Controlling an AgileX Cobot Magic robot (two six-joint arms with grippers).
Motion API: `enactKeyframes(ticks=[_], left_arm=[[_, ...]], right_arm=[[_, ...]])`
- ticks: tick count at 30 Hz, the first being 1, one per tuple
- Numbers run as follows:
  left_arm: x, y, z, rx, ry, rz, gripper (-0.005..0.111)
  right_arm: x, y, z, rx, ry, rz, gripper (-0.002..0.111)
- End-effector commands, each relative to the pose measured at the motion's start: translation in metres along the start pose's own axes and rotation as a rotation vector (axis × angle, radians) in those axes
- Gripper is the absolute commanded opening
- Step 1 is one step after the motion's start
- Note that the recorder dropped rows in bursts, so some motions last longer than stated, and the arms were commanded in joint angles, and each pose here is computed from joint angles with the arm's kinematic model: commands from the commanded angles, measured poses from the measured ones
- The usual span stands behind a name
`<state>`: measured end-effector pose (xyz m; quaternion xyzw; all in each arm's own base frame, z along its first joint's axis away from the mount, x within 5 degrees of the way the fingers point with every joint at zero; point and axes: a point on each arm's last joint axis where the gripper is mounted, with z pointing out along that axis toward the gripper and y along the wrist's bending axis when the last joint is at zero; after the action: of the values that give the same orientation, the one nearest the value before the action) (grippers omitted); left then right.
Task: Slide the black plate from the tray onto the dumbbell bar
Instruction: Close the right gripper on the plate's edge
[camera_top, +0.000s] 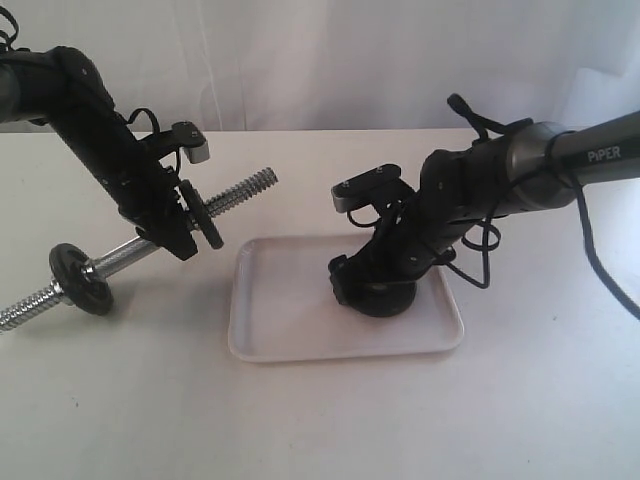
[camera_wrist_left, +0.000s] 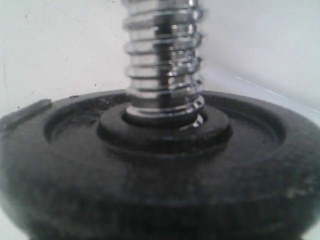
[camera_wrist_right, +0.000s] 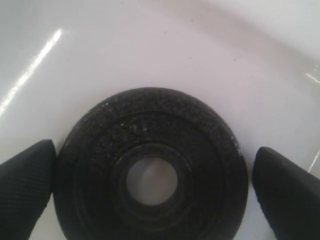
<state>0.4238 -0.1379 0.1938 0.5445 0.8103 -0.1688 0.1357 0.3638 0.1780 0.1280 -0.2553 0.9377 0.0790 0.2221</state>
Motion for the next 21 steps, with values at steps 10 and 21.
enactKeyframes(ticks=[10, 21], left_arm=[[-0.015, -0.014, -0.028, 0.024, -0.103, -0.015, 0.0], [-0.015, -0.014, -0.028, 0.024, -0.103, -0.015, 0.0]], right_arm=[[0.009, 0.002, 0.007, -0.021, 0.092, 0.006, 0.104], [0.014, 0.003, 0.006, -0.037, 0.147, 0.006, 0.104]])
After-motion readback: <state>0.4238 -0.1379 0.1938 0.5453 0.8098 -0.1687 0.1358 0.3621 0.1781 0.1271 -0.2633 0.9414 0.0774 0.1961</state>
